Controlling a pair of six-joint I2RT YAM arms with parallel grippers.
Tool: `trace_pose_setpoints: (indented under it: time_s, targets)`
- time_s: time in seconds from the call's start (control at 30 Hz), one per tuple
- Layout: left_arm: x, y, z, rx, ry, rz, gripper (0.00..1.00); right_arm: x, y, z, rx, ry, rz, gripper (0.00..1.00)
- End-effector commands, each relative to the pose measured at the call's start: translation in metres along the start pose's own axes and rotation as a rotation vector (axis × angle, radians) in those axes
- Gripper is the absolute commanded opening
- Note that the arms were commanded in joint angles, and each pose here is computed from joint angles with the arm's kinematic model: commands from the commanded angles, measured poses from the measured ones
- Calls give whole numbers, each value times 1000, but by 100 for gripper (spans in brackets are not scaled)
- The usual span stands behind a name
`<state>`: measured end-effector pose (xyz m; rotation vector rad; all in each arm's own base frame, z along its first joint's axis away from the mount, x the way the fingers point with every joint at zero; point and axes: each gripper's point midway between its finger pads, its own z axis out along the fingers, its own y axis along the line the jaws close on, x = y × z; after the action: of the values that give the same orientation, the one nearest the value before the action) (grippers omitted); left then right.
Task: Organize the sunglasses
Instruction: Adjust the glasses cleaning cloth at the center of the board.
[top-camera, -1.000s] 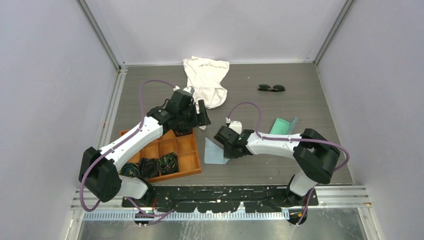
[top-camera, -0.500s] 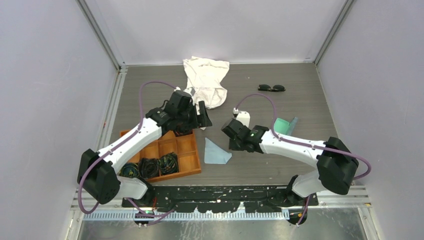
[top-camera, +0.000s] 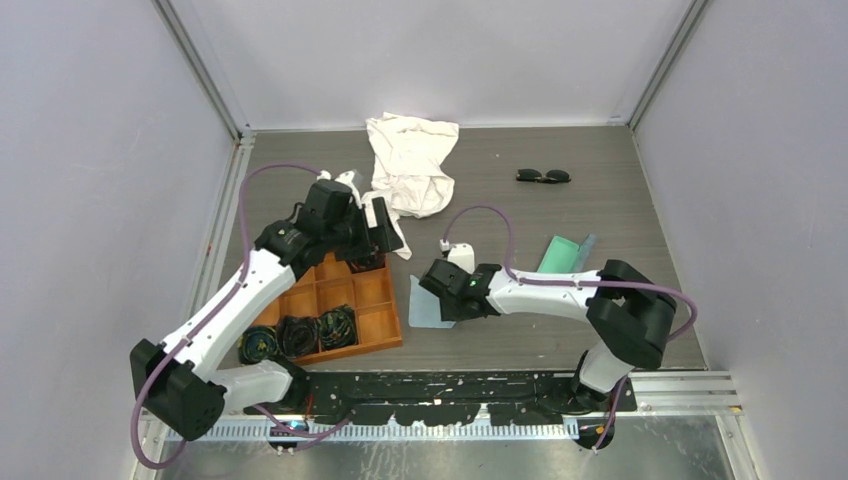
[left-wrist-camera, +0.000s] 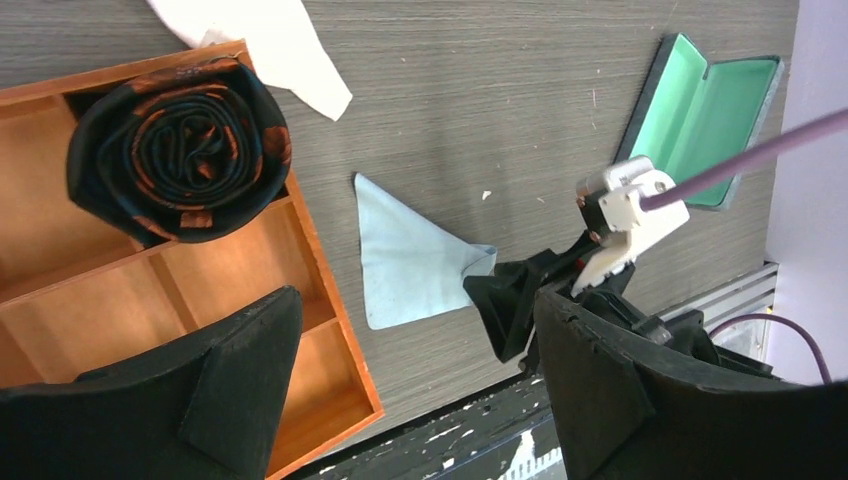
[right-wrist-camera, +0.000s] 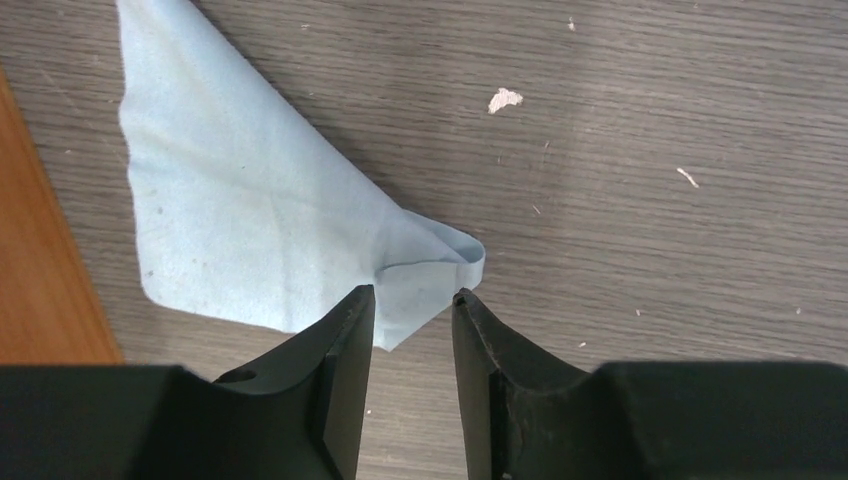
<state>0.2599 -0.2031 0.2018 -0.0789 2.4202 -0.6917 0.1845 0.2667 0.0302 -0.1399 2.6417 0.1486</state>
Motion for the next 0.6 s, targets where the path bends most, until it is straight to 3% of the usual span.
trace_pose_setpoints:
  time_s: [0.0, 0.2, 0.33, 0.57]
  targets:
    - [-7, 3, -18, -7, -39, 23, 87, -11, 12, 8, 5, -21, 12, 39]
    - [-1, 6, -16, -11, -33, 12, 87, -10, 8, 16, 55, -18, -12, 29]
    - [3, 5, -9, 4, -7, 17, 87, -24, -2, 2, 92, -73, 6, 1]
    - [4, -3, 6, 37, 39, 24, 87, -65, -11, -31, 70, -201, 47, 0]
